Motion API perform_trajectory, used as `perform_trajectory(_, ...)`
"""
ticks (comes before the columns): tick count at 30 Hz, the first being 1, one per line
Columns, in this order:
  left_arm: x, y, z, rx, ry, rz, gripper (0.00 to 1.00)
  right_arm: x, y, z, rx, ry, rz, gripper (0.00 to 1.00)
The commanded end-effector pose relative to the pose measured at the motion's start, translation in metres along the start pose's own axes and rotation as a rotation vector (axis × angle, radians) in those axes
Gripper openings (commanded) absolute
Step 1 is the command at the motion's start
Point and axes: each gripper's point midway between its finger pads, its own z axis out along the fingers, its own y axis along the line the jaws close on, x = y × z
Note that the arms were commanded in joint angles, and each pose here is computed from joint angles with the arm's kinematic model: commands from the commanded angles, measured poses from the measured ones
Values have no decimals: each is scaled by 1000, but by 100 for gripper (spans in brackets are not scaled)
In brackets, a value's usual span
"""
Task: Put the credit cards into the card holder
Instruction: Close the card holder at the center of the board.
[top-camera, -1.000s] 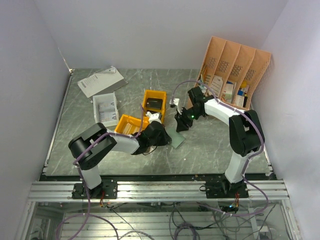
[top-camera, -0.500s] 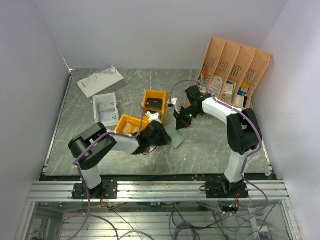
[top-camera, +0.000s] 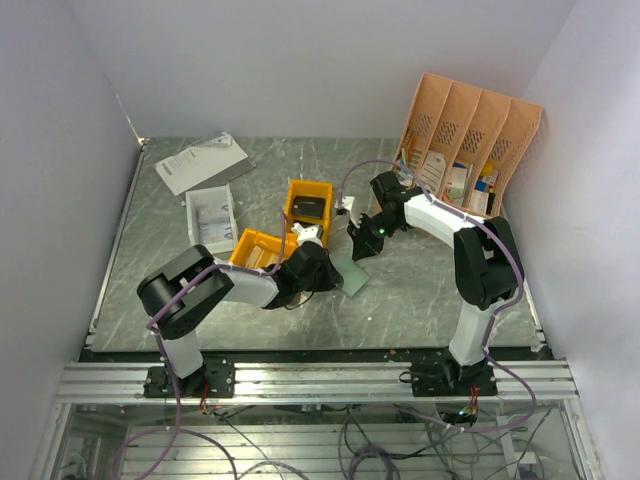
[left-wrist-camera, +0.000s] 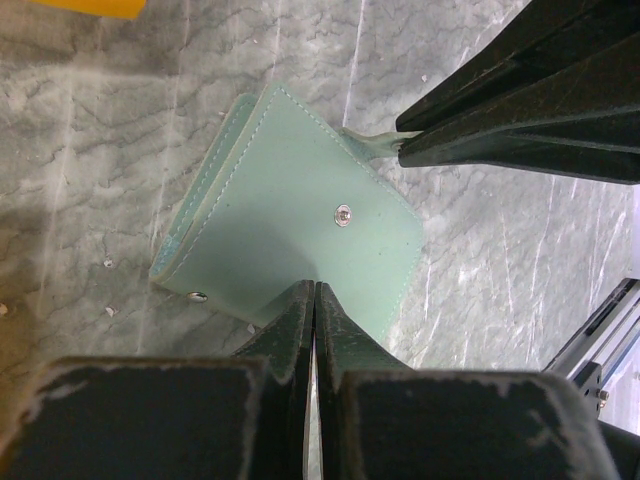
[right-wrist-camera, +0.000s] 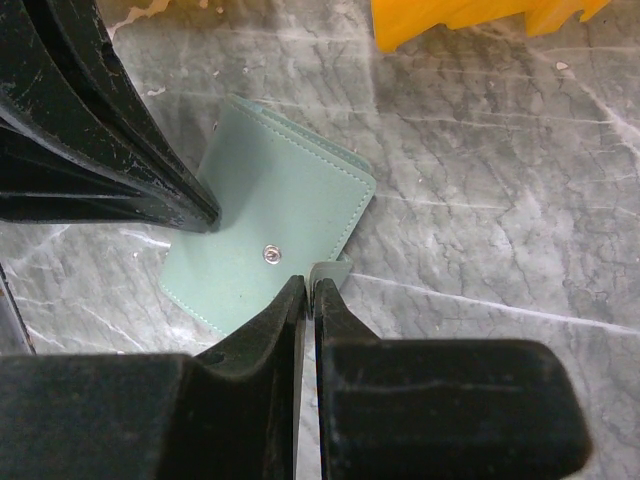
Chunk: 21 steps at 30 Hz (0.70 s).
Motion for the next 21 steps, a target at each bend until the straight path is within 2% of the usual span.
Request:
perform_trajectory(1, 3, 6, 2, -4, 17, 8, 7, 1, 2, 0, -10, 4, 4, 5)
perform_trajectory(4, 4, 7, 2, -3, 19, 7, 7, 1, 2, 0, -13, 9, 7, 5)
perform_trajectory(9, 4, 6, 1, -3, 17, 9, 7, 1, 2, -3, -8, 11, 3, 11)
perform_trajectory(21, 5, 7, 1, -3, 20, 8, 7, 1, 2, -5, -10, 11, 5, 11)
